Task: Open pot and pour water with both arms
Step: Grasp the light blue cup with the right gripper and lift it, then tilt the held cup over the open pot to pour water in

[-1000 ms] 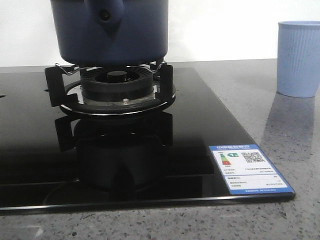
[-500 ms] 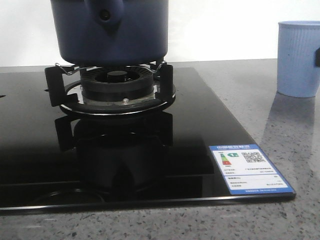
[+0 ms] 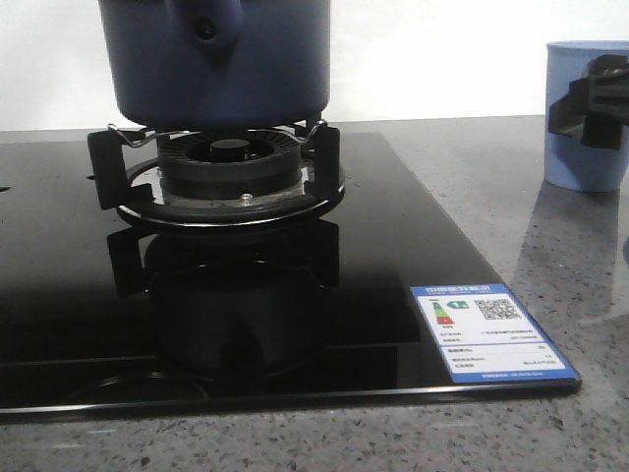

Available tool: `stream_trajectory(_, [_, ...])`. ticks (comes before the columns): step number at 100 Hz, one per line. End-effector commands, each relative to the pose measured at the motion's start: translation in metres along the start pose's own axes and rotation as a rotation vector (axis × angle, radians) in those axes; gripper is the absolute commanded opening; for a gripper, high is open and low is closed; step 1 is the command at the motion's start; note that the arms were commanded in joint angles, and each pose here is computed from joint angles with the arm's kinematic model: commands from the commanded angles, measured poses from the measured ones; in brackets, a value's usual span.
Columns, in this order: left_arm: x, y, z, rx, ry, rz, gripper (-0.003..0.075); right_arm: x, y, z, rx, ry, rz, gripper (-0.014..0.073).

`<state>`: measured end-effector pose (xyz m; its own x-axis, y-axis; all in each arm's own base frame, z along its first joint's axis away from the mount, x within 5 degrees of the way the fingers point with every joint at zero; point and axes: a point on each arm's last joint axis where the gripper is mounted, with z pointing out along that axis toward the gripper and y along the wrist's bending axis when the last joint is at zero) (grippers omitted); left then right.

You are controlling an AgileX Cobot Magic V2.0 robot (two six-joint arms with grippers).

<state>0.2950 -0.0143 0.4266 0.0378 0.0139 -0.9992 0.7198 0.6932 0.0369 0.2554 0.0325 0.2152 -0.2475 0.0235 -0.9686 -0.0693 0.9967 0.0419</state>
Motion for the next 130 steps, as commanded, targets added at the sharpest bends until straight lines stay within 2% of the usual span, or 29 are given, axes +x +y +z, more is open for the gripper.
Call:
stream_trajectory(1, [-0.031,-0.012,-0.008,0.011,-0.125,0.007,0.034,-0.022,0.001,0.009,0.001,-0.151,-0.014,0.0591])
stream_trajectory(25, [-0.031,-0.012,-0.008,0.011,-0.125,0.007,0.034,-0.013,-0.009,0.036,0.049,-0.155,-0.001,0.0591])
stream_trajectory(48, [-0.031,-0.012,-0.008,0.011,-0.125,0.007,0.034,-0.011,-0.011,0.04,0.059,-0.174,-0.004,0.0584])
stream_trajectory(55, [-0.031,-0.012,-0.008,0.011,-0.125,0.007,0.034,-0.011,-0.011,0.04,0.053,-0.177,-0.011,0.0535])
stream_trajectory(66, [-0.031,-0.012,-0.008,0.011,-0.125,0.007,0.034,-0.011,-0.011,0.04,0.052,-0.179,-0.013,0.0344])
stream_trajectory(72, [-0.031,-0.012,-0.008,0.011,-0.125,0.007,0.034,-0.011,-0.011,0.04,0.05,-0.179,-0.014,0.0278])
stream_trajectory(84, [-0.031,-0.012,-0.008,0.011,-0.125,0.007,0.034,-0.014,-0.009,0.036,0.037,-0.15,-0.021,0.027])
stream_trajectory(109, [-0.031,-0.012,-0.008,0.011,-0.125,0.007,0.034,-0.057,0.004,0.007,-0.053,-0.252,-0.116,0.027])
stream_trajectory(130, [-0.031,-0.011,-0.008,0.007,-0.125,0.007,0.034,-0.104,0.036,-0.006,-0.173,-0.221,-0.234,0.027])
